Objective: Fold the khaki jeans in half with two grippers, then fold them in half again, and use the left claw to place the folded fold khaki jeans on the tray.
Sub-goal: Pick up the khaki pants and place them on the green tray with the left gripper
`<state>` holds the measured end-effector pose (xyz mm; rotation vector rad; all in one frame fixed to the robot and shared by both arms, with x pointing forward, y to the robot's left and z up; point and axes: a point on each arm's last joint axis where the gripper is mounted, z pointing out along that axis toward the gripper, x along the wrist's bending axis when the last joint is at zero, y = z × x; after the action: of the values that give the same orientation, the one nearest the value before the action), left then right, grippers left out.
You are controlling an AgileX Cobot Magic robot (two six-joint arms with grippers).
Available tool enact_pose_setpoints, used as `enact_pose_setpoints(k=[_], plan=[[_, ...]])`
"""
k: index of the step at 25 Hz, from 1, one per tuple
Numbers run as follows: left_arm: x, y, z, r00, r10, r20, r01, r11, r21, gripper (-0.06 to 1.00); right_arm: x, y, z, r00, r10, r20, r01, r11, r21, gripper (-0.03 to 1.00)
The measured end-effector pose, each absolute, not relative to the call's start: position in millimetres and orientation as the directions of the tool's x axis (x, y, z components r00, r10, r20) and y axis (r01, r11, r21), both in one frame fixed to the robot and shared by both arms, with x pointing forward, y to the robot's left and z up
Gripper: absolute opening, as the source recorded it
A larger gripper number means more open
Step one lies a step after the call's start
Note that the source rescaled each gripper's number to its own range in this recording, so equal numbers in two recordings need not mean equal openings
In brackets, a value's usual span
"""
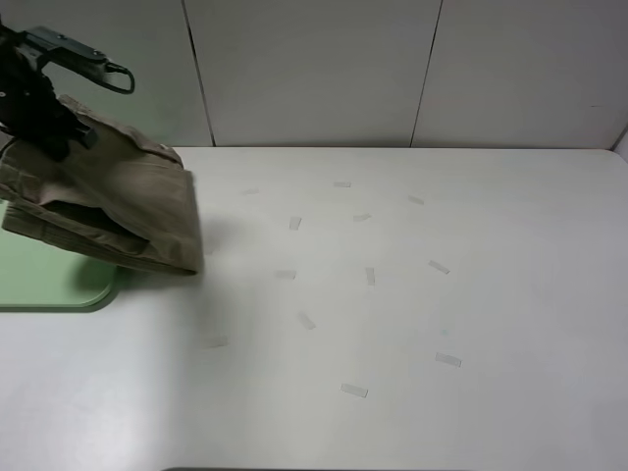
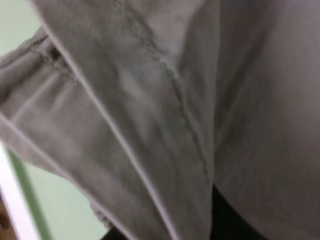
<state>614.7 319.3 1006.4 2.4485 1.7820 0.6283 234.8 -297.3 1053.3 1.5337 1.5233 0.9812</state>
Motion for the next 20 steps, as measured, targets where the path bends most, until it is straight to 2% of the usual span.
enact_pose_setpoints(k=[5,9,20], plan=[[615,362,1005,0.155,0.941,0.302,0.918,-0.250,0.308,0.09,235,-297,1053,-0.002,1.000,0.014,0.426,-0.012,0.905,1.00],[619,385,997,0.127,0.940,0.317,0.911,-0.237,0.338,0.09,235,-297,1053,-0.002,1.000,0.014,0.426,-0.012,0.905,1.00],[638,397,970,0.324,0.847,0.421,0.821,-0.473,0.320,0.09,235,-297,1053,-0.002,1.000,0.014,0.426,-0.012,0.905,1.00]])
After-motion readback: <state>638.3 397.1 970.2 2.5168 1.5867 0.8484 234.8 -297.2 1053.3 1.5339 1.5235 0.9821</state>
